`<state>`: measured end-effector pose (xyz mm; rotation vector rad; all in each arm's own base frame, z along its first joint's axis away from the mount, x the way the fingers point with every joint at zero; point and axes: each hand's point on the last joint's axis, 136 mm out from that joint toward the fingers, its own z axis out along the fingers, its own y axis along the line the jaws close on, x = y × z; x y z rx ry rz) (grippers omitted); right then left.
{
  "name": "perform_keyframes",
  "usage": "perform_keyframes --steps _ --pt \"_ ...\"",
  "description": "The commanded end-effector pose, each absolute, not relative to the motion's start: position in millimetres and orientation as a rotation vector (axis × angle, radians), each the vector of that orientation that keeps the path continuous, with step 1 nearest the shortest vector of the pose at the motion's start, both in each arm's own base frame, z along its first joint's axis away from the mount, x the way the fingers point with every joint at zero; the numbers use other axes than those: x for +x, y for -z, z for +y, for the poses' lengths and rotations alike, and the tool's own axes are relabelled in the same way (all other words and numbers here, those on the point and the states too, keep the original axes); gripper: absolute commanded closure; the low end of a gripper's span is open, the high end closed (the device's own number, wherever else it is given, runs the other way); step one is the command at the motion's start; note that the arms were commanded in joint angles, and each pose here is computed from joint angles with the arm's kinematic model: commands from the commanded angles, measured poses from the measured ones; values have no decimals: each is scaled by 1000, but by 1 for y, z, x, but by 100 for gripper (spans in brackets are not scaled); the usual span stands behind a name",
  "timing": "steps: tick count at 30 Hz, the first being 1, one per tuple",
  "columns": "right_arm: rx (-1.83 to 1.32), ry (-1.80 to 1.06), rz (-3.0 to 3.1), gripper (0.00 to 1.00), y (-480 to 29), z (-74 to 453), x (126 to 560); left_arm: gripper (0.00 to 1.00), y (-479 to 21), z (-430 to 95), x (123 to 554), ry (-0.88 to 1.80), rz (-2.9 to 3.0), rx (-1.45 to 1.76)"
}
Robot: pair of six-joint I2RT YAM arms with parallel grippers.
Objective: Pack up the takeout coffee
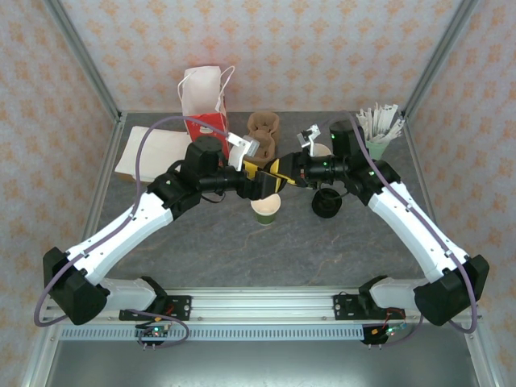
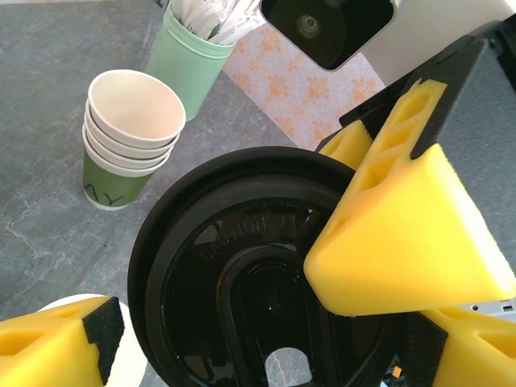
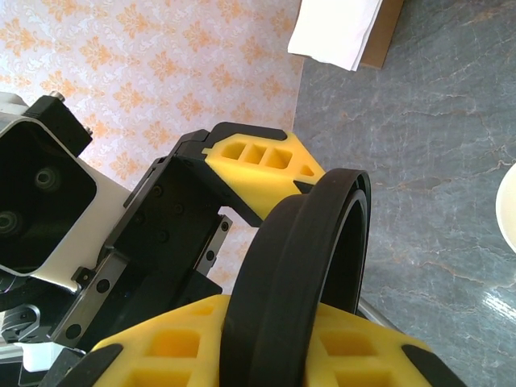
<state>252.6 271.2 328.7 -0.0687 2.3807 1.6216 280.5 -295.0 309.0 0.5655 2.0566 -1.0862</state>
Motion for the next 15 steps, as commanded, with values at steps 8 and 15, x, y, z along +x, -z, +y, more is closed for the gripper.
perform_keyframes --steps 8,15 --pt "-89 -1688 2311 79 -355 275 248 17 -331 -299 284 1118 1977 566" --pt "-65 -1717 2299 79 -357 277 250 21 -328 -299 285 1113 1992 565"
